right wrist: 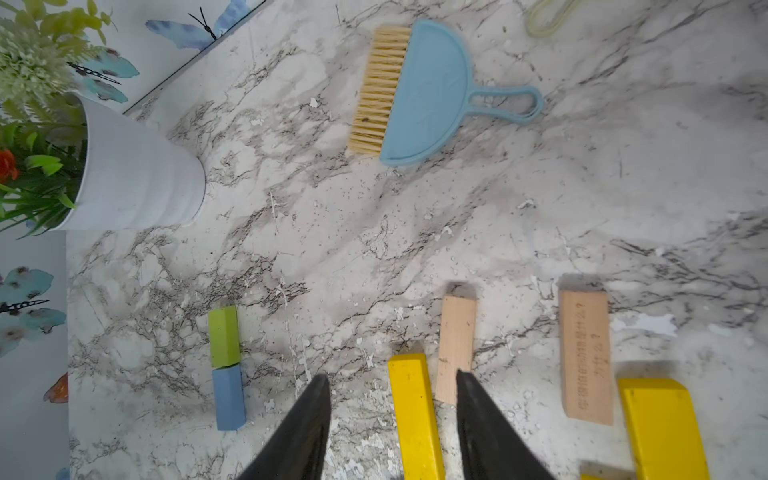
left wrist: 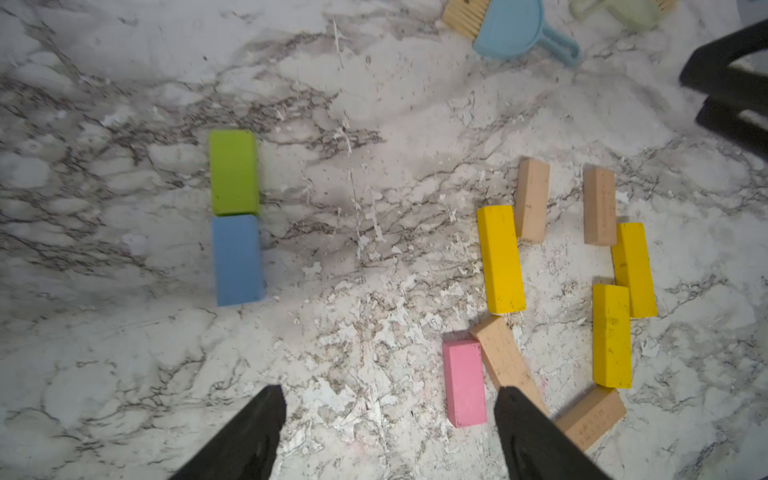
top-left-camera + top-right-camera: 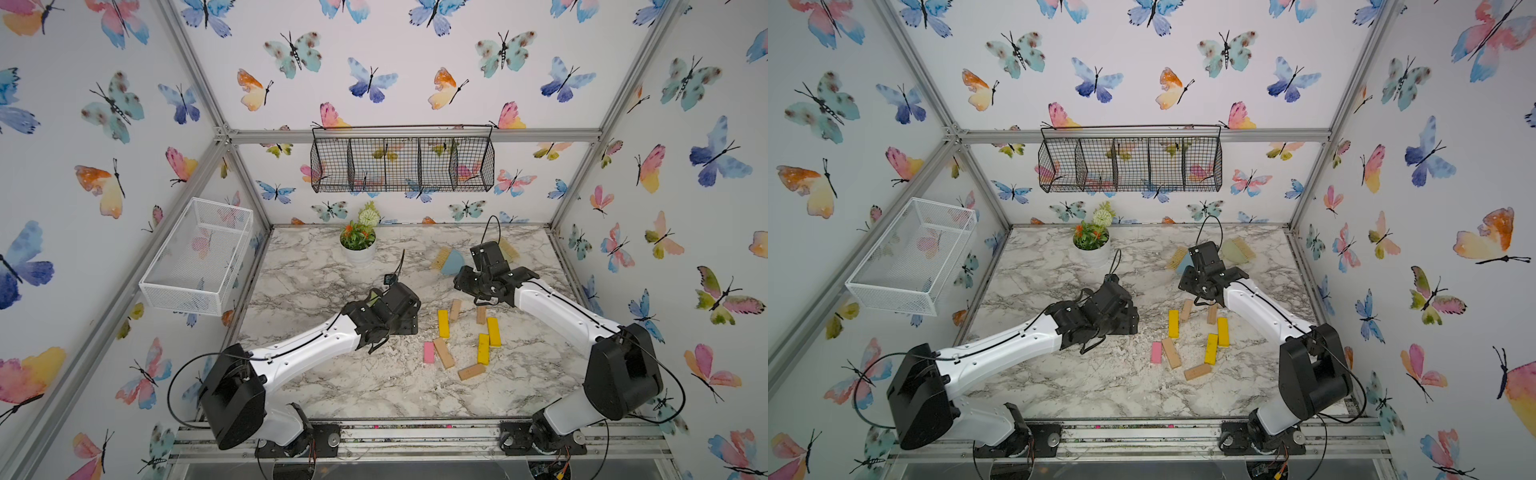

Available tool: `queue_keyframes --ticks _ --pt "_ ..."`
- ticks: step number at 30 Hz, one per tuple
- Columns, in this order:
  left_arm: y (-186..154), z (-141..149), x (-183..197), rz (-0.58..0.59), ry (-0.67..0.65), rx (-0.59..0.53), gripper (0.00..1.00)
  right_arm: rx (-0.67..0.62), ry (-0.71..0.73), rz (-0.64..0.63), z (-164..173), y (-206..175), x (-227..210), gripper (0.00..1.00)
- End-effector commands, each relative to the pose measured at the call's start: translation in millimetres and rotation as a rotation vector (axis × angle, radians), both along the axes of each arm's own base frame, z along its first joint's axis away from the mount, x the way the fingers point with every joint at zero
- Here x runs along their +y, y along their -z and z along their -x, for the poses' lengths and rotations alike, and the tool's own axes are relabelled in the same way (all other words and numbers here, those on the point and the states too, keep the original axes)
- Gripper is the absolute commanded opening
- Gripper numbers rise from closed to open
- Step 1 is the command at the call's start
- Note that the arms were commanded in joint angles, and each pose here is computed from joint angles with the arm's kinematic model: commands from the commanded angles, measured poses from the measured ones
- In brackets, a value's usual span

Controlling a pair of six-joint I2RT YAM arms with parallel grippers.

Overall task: Assemble the letter k with building blocks
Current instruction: Pick up the building block from the center of the board.

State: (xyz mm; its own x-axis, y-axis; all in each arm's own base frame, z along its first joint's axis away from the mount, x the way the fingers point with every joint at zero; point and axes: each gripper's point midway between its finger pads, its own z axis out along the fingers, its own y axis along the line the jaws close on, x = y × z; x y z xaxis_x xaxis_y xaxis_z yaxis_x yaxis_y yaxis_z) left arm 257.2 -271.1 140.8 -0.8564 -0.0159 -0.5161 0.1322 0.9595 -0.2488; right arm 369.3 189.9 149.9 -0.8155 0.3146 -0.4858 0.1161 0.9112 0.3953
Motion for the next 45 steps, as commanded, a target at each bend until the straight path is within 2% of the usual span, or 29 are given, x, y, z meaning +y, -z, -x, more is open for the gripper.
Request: queue_keyframes --ticks 1,12,17,23,31,32,38,45 --pt "26 24 2 -0.057 -0.037 0.204 0.81 0.006 -0.026 0.008 13 1 -4 0.51" --pt "85 57 -57 -0.173 0.141 0.398 0.79 0.014 -0.017 0.009 23 7 -11 0.51" --pt "105 63 -63 -0.208 0.166 0.449 0.72 0.018 0.016 0.042 27 9 -23 0.51" --pt "111 62 -68 -0.224 0.176 0.444 0.7 0.069 0.07 0.036 32 23 -45 0.51" --pt "113 57 -72 -0.238 0.182 0.434 0.7 0.073 0.071 0.031 35 27 -50 0.51" --pt "124 58 -69 -0.267 0.177 0.451 0.68 0.075 0.07 0.032 35 27 -50 0.51" --pt "127 55 -62 -0.338 0.15 0.439 0.59 0.083 0.068 0.018 36 31 -49 0.51" --pt "129 55 -58 -0.351 0.135 0.439 0.53 0.097 0.061 0.007 38 35 -46 0.51"
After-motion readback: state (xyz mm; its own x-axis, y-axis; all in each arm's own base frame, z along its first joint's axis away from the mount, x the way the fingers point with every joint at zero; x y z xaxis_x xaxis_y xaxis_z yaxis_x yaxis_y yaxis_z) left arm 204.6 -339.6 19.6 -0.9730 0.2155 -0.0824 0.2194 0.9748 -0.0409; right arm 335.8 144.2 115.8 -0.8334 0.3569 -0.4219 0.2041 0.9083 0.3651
